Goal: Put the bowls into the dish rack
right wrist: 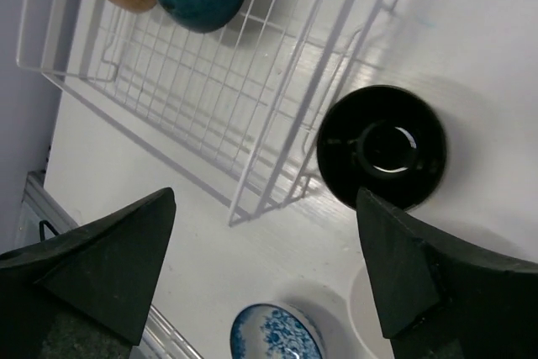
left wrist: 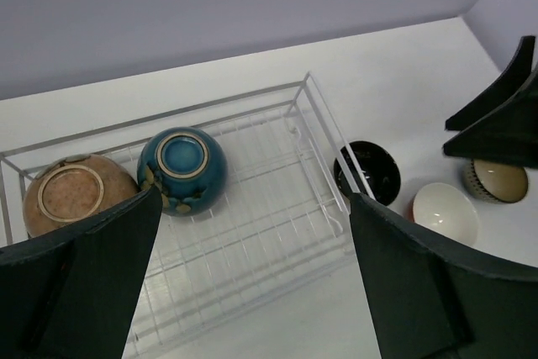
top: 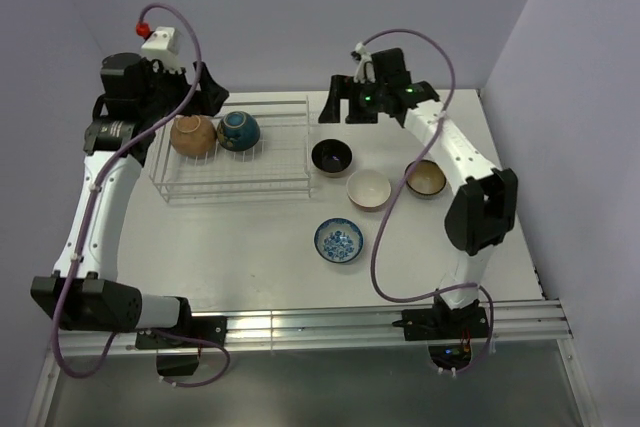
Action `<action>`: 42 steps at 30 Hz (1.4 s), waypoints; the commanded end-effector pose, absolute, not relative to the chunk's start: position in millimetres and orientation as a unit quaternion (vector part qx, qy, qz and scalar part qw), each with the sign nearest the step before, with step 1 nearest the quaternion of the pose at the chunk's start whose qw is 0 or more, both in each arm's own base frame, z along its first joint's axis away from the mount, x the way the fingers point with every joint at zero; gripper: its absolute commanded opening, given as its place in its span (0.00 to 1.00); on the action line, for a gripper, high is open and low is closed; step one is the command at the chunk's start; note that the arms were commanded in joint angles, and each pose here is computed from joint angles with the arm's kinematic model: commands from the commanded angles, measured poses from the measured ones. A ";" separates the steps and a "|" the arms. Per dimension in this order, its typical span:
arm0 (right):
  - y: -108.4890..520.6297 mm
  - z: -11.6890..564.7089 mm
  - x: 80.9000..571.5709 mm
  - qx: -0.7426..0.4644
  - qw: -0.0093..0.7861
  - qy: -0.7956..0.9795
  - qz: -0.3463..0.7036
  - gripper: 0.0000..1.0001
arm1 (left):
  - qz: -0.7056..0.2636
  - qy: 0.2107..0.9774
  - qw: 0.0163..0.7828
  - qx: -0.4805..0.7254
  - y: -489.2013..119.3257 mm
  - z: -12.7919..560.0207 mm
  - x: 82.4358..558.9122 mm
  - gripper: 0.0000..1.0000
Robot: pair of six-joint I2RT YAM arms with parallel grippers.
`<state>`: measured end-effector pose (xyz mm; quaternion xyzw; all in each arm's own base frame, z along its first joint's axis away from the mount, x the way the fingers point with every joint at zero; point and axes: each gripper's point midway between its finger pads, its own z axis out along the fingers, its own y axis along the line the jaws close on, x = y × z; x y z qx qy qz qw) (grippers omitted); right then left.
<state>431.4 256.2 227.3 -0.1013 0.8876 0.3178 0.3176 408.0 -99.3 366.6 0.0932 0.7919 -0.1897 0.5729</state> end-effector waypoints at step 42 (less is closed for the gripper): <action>103.1 73.9 371.1 -0.337 0.141 0.923 0.124 0.87 | -0.354 0.768 0.477 0.239 -135.0 295.8 328.6 0.93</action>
